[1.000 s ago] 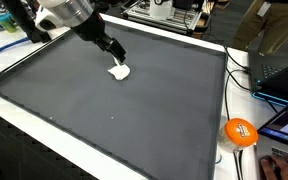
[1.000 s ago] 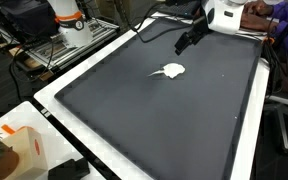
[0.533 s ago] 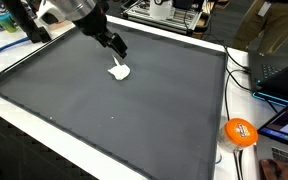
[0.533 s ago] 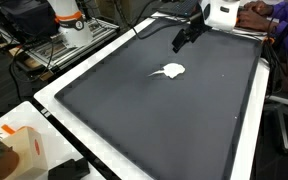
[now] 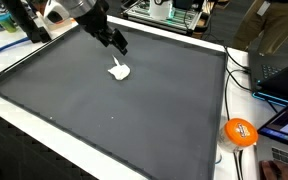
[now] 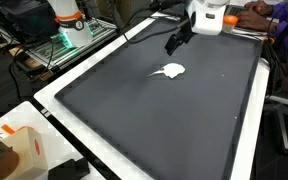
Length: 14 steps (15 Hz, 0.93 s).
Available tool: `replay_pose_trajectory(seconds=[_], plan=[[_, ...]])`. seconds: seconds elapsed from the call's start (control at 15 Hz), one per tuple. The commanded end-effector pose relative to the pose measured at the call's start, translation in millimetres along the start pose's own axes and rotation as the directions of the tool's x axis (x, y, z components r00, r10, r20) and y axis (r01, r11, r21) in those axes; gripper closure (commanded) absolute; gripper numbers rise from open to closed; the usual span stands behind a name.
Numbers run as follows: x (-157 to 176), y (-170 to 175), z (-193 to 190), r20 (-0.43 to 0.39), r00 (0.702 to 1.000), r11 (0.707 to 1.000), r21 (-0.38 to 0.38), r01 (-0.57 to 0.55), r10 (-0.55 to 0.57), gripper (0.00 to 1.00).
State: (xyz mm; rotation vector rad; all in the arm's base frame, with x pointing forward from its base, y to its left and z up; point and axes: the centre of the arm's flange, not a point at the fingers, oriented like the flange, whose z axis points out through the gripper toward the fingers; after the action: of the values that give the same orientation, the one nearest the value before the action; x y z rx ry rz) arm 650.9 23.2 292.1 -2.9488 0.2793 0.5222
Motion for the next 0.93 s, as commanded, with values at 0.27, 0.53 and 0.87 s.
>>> replay_pose_trajectory(seconds=[0.27, 0.53, 0.87], plan=[[-20.8, 9.8, 3.6, -0.125, 0.991, 0.997, 0.060, 0.051, -0.043, 0.00], [-22.9, 9.8, 2.6, -0.126, 0.990, 0.996, 0.053, 0.069, -0.062, 0.00], [-46.4, 20.7, 10.2, -0.154, 0.987, 0.996, 0.073, 0.046, -0.034, 0.00]])
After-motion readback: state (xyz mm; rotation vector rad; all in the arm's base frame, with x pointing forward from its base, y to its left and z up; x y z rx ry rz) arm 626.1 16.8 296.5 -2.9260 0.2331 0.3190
